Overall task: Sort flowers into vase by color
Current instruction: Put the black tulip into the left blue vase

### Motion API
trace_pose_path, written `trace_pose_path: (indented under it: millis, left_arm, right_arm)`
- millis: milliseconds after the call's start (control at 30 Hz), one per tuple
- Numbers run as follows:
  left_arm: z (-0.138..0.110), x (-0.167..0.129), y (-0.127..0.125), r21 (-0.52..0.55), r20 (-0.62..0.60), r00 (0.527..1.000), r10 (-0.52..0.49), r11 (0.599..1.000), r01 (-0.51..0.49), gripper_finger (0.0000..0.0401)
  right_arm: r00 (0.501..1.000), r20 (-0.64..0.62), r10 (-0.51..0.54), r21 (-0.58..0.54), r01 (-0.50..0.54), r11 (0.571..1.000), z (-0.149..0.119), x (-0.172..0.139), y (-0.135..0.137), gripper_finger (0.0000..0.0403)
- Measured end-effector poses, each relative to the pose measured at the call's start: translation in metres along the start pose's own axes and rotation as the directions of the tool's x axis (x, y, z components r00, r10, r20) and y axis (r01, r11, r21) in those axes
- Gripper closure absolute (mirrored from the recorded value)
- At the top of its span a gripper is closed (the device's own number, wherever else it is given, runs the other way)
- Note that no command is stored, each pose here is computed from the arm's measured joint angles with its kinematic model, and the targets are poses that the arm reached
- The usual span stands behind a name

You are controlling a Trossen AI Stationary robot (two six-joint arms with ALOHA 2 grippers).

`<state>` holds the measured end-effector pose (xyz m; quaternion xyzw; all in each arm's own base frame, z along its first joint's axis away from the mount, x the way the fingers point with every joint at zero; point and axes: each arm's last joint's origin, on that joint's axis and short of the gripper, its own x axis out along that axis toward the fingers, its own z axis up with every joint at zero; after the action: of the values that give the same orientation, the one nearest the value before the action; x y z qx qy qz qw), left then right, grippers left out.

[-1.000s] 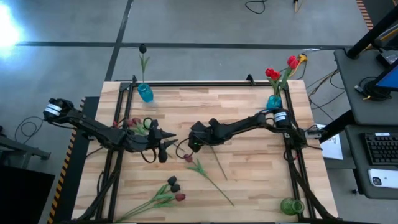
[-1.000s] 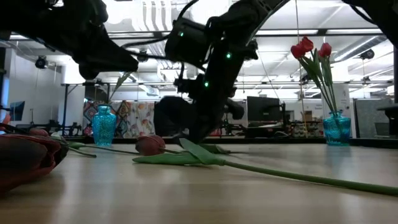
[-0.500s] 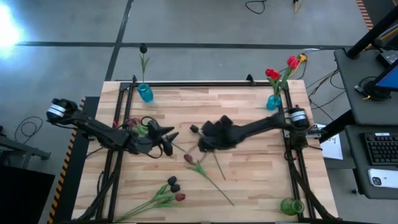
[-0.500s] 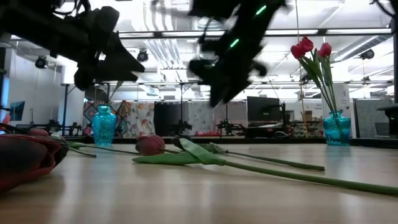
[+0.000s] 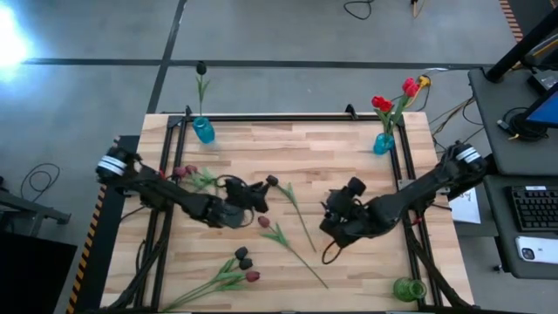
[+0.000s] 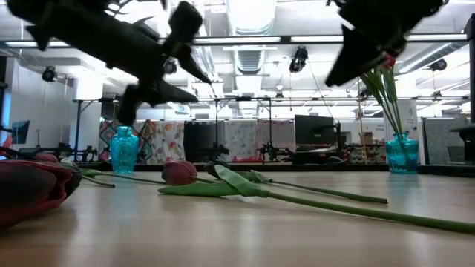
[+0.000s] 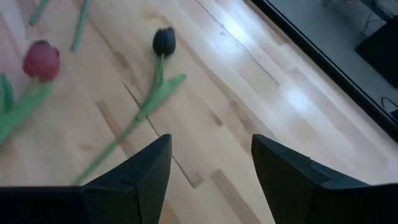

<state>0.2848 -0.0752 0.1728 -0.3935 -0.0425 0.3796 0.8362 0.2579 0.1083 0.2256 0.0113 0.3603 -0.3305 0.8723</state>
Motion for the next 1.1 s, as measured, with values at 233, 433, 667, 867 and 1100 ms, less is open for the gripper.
trace_pose_path:
  millis: [233, 433, 667, 867, 1100]
  left_arm:
    - [-0.038, 0.026, -0.010, -0.127, -0.022, 0.980, 0.197, 0.972, -0.198, 0.0243]
    - [-0.045, 0.050, -0.005, -0.201, -0.177, 0.850, 0.496, 0.827, -0.524, 0.0244]
    - [-0.054, 0.080, -0.033, -0.304, -0.227, 0.819, 0.527, 0.760, -0.574, 0.0244]
    - [-0.059, 0.112, -0.032, -0.405, -0.257, 0.755, 0.603, 0.642, -0.651, 0.0244]
    - [-0.050, 0.144, -0.039, -0.426, -0.321, 0.677, 0.663, 0.537, -0.728, 0.0243]
  right_arm:
    - [0.999, -0.001, 0.044, -0.066, -0.044, 0.997, -0.034, -0.008, -0.009, 0.0188]
    - [0.991, 0.002, 0.133, -0.096, -0.132, 0.987, -0.056, -0.026, -0.002, 0.0188]
    - [0.978, 0.007, 0.209, -0.153, -0.206, 0.967, -0.072, -0.043, 0.005, 0.0188]
    - [0.957, 0.003, 0.290, -0.184, -0.285, 0.941, -0.088, -0.063, 0.010, 0.0188]
    - [0.931, 0.003, 0.365, -0.211, -0.357, 0.910, -0.106, -0.084, 0.012, 0.0188]
